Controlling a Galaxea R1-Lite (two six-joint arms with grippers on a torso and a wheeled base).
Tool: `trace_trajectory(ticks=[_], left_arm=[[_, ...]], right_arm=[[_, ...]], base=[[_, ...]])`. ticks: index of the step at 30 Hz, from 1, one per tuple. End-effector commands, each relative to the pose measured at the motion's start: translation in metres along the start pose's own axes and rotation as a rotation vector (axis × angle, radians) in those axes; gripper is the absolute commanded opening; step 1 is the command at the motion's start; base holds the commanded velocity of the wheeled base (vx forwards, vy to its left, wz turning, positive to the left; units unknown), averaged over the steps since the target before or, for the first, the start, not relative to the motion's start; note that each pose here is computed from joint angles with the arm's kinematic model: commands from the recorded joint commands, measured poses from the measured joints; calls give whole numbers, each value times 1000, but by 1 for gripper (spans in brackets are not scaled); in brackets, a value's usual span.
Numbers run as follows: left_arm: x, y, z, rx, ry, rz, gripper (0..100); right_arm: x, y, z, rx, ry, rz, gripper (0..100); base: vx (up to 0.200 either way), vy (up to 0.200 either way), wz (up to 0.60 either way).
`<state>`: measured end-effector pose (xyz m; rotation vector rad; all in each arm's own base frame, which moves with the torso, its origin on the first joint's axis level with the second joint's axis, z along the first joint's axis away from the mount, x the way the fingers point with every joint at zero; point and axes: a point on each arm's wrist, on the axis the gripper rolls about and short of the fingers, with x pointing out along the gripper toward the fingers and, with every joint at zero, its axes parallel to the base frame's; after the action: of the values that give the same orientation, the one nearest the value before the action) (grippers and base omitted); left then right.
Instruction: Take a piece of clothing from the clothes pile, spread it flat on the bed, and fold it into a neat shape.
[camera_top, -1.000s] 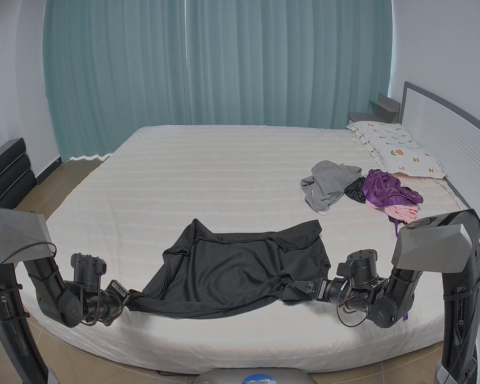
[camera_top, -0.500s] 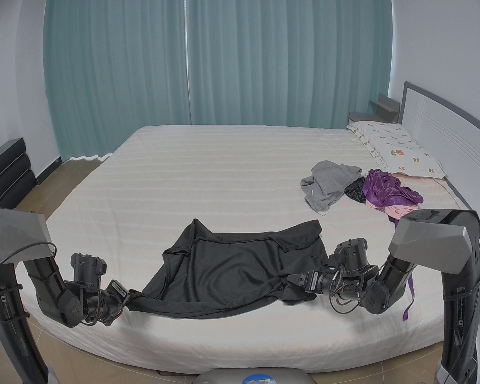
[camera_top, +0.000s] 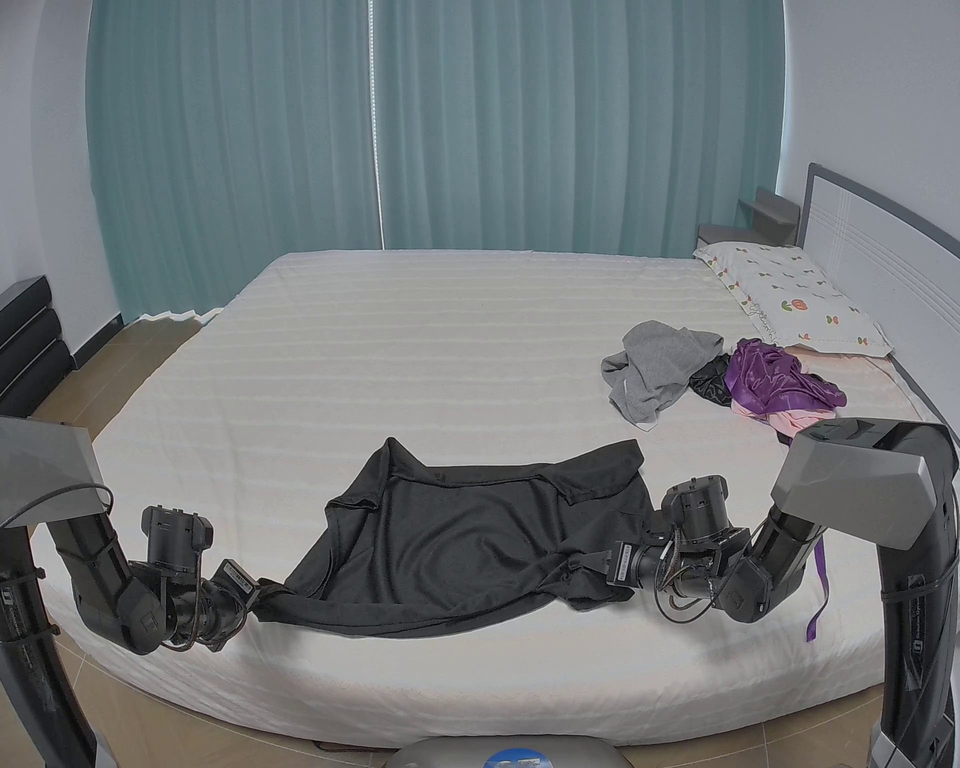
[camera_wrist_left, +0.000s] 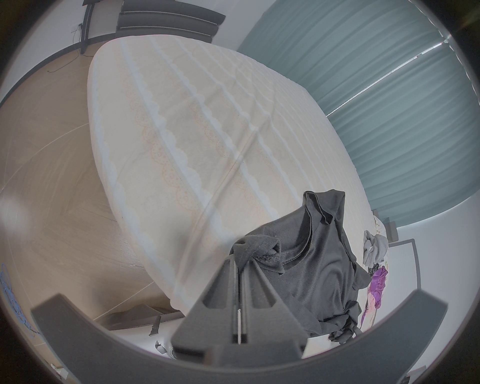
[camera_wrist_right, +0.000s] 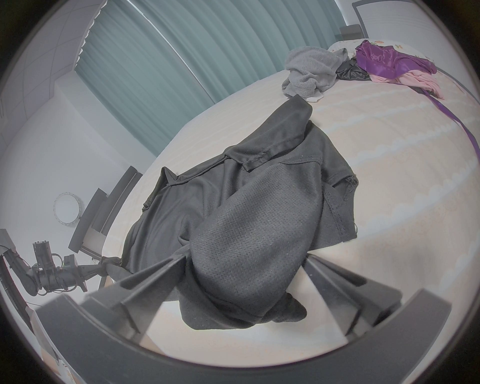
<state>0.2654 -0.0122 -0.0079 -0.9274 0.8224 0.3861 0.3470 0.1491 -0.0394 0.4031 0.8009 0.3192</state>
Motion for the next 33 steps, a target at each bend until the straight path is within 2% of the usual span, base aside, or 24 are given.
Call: trace_trajectory(ticks=[1, 7, 17, 22, 26, 29, 33], left_arm=[[0, 0, 0, 1, 0, 1, 0], [0, 1, -1, 5, 3, 3, 0], [-4, 3, -2, 12, 6, 8, 0], [-21, 4, -4, 98, -6, 0, 0], [-32, 2, -2, 126, -35, -15, 0], [-35, 2, -1, 145, -56, 4, 0], [-44, 7, -4, 225, -74, 47, 0]], right_arm=[[-1, 0, 1, 1, -6, -5, 0], [-17, 0, 8, 13, -41, -27, 0], [-63, 7, 14, 24, -69, -12, 0], [-100, 9, 15, 32, -85, 2, 0], [-120, 3, 8, 44, -70, -1, 0], [-127, -1, 6, 54, -70, -8, 0], [-145, -8, 1, 74, -49, 9, 0]], base=[[0, 0, 0], [0, 0, 0], [0, 0, 0], [0, 0, 0], [0, 0, 0], [0, 0, 0], [0, 0, 0]])
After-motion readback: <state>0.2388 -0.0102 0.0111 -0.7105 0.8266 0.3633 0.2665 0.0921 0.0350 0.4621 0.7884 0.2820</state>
